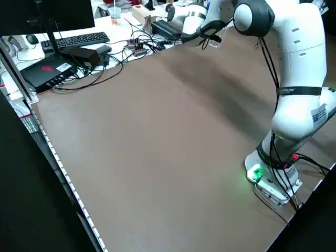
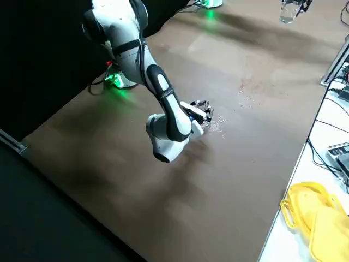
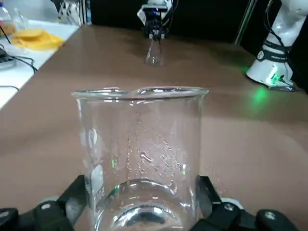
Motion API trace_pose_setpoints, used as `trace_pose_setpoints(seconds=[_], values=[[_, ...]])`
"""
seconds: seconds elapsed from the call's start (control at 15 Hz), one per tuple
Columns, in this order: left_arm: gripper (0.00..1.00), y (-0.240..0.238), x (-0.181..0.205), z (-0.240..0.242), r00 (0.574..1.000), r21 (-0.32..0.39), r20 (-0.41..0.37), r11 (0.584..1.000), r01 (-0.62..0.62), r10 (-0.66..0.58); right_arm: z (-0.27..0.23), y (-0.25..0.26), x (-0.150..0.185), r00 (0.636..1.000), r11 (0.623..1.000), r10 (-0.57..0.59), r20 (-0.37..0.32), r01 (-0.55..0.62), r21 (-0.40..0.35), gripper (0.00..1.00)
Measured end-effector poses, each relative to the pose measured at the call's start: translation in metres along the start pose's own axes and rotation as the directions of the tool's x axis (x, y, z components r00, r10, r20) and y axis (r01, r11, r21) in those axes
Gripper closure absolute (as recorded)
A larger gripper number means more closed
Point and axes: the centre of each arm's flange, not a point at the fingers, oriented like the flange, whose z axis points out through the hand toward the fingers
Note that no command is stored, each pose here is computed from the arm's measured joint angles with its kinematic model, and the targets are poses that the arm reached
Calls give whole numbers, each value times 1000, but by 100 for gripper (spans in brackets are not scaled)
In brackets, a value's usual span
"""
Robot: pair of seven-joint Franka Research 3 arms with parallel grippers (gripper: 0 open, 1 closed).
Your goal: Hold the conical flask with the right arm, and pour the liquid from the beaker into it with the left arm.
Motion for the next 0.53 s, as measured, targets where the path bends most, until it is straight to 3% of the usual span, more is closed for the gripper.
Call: trace_pose_setpoints(seconds=[0.33,0.53], values=[[4,5,35,7,993,21,116,1000,16,-19,0,0,0,1000,1000,12,0,-12,0,81],[4,7,44,24,989,30,146,999,17,-21,-1,1,1,1000,1000,12,2,-12,-2,77]])
